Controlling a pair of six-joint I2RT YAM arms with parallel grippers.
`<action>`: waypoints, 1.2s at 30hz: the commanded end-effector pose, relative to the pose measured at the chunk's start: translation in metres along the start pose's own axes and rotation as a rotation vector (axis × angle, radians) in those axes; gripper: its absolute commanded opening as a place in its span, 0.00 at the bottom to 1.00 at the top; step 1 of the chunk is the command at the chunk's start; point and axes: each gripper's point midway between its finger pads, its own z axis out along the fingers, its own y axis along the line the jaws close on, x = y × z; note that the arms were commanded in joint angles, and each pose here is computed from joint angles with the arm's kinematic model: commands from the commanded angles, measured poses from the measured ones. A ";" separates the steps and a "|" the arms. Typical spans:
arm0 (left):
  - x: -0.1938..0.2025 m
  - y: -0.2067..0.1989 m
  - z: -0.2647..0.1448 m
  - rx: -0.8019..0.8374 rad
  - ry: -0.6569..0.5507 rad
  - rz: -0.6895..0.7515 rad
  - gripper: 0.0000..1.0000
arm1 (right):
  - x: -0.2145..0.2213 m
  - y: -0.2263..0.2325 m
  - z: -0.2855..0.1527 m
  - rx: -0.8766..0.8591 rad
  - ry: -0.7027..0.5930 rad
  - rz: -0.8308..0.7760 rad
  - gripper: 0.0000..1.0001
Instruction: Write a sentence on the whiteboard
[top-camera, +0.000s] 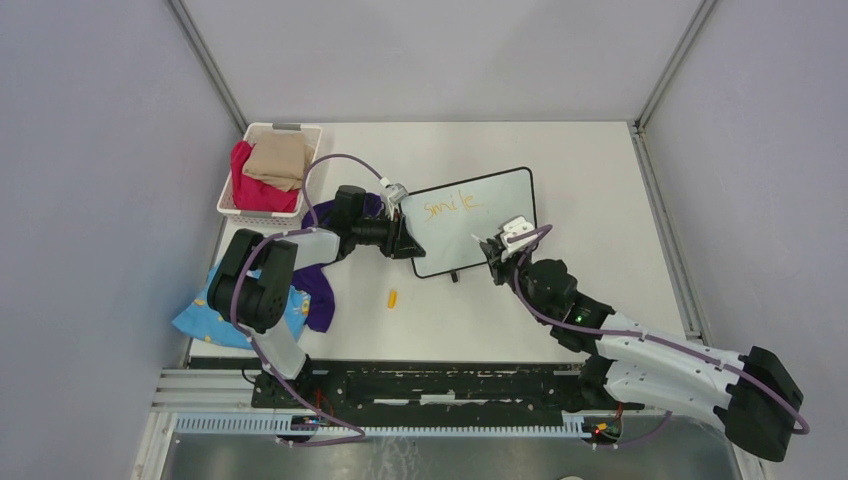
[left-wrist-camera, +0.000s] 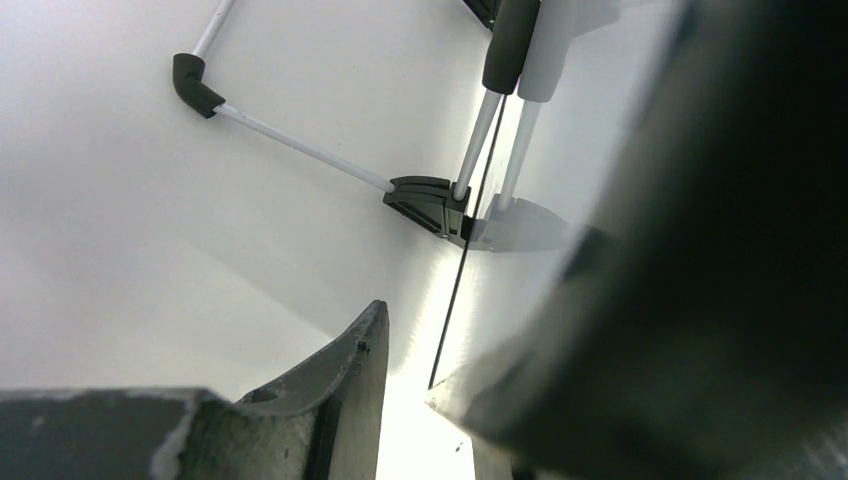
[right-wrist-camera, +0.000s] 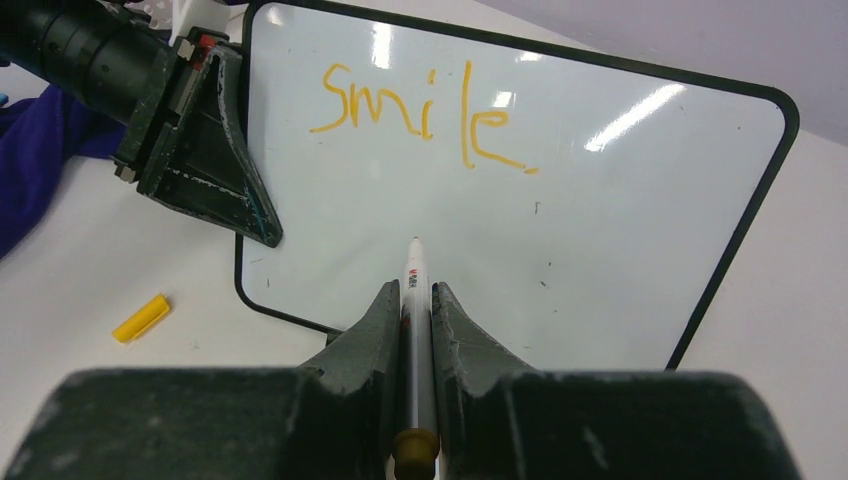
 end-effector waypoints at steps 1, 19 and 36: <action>0.023 0.002 0.000 -0.052 0.069 -0.029 0.41 | -0.056 0.002 -0.002 -0.023 -0.132 0.053 0.00; 0.003 0.001 -0.011 -0.056 -0.015 -0.063 0.98 | -0.095 0.002 -0.002 -0.038 -0.169 -0.002 0.00; 0.003 -0.007 -0.006 0.031 -0.018 -0.082 0.55 | -0.078 0.019 0.004 -0.108 -0.131 0.012 0.00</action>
